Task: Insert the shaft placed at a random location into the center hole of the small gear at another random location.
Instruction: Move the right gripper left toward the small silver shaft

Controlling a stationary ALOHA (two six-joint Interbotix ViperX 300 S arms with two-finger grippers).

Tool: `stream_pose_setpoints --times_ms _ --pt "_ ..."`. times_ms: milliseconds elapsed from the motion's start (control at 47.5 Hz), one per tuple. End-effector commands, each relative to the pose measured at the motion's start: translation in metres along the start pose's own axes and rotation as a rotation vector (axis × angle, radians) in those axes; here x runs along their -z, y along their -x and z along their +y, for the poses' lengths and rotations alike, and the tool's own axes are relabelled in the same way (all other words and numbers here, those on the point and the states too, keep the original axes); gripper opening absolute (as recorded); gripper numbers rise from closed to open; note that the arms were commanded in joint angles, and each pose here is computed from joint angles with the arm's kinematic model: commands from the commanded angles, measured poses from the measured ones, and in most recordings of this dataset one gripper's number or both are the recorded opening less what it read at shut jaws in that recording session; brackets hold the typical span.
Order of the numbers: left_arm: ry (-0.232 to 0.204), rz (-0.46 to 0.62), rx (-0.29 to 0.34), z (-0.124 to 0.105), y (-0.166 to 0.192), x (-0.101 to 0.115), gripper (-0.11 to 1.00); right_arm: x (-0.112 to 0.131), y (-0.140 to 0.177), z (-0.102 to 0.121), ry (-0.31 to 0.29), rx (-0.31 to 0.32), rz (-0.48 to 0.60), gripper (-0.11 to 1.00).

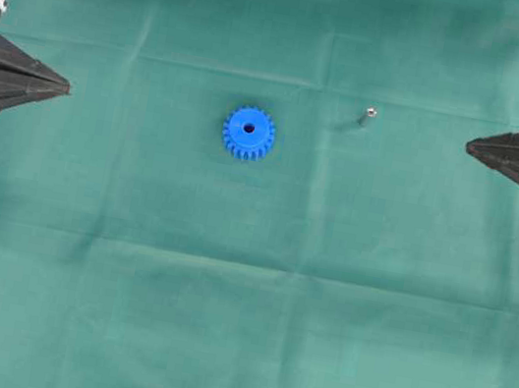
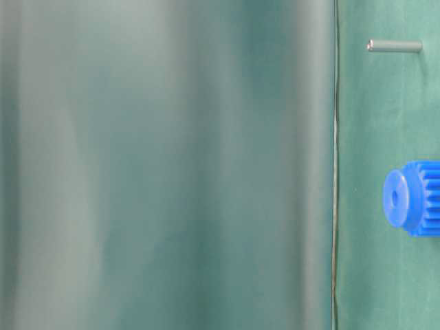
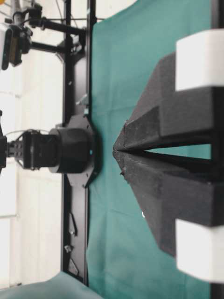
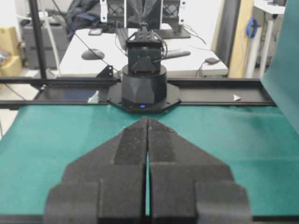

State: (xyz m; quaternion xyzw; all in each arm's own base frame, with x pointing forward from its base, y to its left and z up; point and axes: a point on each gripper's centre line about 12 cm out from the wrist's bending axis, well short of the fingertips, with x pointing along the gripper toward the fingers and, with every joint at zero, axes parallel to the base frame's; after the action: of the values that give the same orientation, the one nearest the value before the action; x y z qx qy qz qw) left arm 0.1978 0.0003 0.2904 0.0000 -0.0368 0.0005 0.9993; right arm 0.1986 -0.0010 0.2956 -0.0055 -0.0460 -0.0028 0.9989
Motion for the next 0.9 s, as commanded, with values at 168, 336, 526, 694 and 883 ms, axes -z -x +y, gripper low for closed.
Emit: stream_pose_setpoints --times_ms 168,336,526,694,883 --pt "-0.019 -0.017 0.010 -0.002 -0.001 -0.013 0.00 -0.005 -0.006 0.000 0.018 -0.003 0.001 0.01" --pt "-0.014 -0.015 0.009 -0.001 -0.001 -0.013 0.00 0.008 -0.011 -0.007 0.030 0.032 0.050 0.01" --pt "-0.014 -0.009 0.009 -0.001 -0.001 -0.012 0.00 0.032 -0.023 -0.022 0.028 0.095 0.133 0.01" --pt "-0.016 -0.009 0.009 -0.001 -0.001 -0.012 0.00 0.064 -0.034 -0.038 0.028 0.153 0.234 0.35" --pt "-0.019 -0.006 0.009 -0.001 -0.002 -0.012 0.00 0.103 -0.046 -0.052 0.052 0.192 0.331 0.87"
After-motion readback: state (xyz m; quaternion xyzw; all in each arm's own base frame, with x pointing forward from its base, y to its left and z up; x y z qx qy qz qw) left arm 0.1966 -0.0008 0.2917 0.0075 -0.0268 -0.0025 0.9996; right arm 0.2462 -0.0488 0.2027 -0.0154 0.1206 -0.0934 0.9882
